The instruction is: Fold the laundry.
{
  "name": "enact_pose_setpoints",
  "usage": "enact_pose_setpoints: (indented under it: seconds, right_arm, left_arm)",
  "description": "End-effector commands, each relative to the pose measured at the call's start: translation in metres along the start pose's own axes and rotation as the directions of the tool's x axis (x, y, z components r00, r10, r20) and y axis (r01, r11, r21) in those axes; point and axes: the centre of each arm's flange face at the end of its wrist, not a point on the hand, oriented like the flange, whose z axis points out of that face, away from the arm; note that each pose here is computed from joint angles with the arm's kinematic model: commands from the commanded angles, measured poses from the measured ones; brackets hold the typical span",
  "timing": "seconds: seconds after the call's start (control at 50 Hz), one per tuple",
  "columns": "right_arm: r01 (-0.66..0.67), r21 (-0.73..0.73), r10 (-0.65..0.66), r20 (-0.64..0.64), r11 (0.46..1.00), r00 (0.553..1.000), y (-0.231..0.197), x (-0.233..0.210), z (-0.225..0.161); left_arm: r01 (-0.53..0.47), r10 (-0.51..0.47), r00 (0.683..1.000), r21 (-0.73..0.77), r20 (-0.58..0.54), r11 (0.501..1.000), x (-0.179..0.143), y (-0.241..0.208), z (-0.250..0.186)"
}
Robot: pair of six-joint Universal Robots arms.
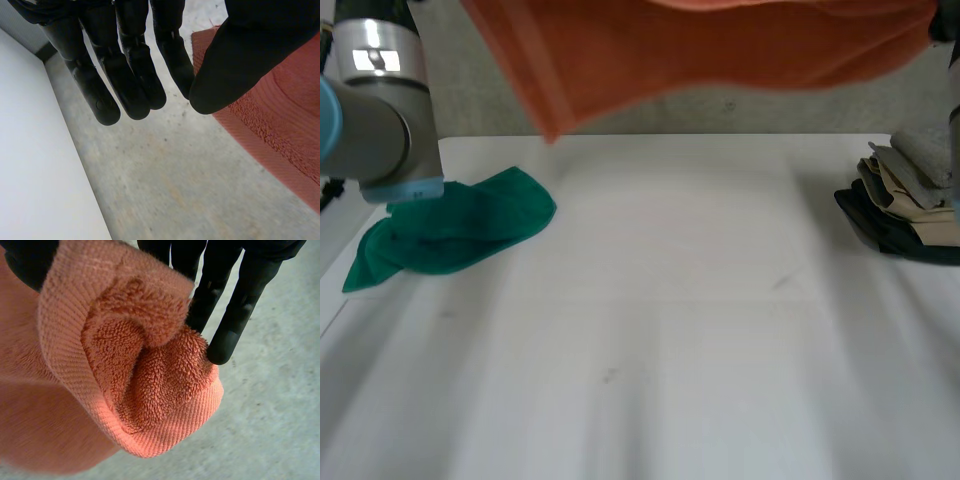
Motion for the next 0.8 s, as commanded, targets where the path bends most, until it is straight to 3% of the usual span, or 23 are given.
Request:
enact_pose_setpoints:
  seconds: [0.02, 0.1, 0.2, 0.26, 0.4, 0.54, 0.66, 0.8]
  right_arm:
    - [0.012, -0.231, 0.036, 0.200, 0.973, 0.979, 0.043, -0.038, -0.053]
    - [0.029, -0.357, 0.099, 0.334, 0.934, 0.937, 0.075, -0.069, -0.087]
    - [0.071, -0.516, 0.220, 0.481, 0.854, 0.848, 0.113, -0.104, -0.134]
    - [0.095, -0.576, 0.262, 0.505, 0.812, 0.822, 0.121, -0.109, -0.147]
    - [0.126, -0.667, 0.348, 0.530, 0.735, 0.773, 0.112, -0.104, -0.161]
    - [0.077, -0.758, 0.437, 0.453, 0.648, 0.777, 0.104, -0.078, -0.149]
    - [0.083, -0.787, 0.499, 0.465, 0.612, 0.732, 0.099, -0.076, -0.147]
    - [0.103, -0.799, 0.505, 0.468, 0.592, 0.726, 0.111, -0.084, -0.153]
  left_arm:
    - [0.016, -0.046, 0.994, -0.292, -0.099, 0.956, 0.010, 0.046, -0.071]
    - [0.019, -0.121, 0.975, -0.472, -0.185, 0.881, 0.021, 0.069, -0.128]
    - [-0.009, -0.170, 0.952, -0.576, -0.256, 0.817, 0.027, 0.081, -0.173]
    - [-0.024, -0.187, 0.943, -0.619, -0.274, 0.785, 0.029, 0.086, -0.193]
    - [-0.026, -0.190, 0.942, -0.628, -0.275, 0.778, 0.023, 0.072, -0.195]
    - [-0.006, -0.205, 0.943, -0.630, -0.262, 0.777, 0.018, 0.060, -0.193]
    - [0.010, -0.218, 0.942, -0.630, -0.253, 0.776, 0.018, 0.057, -0.193]
    - [0.011, -0.215, 0.944, -0.631, -0.249, 0.775, 0.016, 0.058, -0.192]
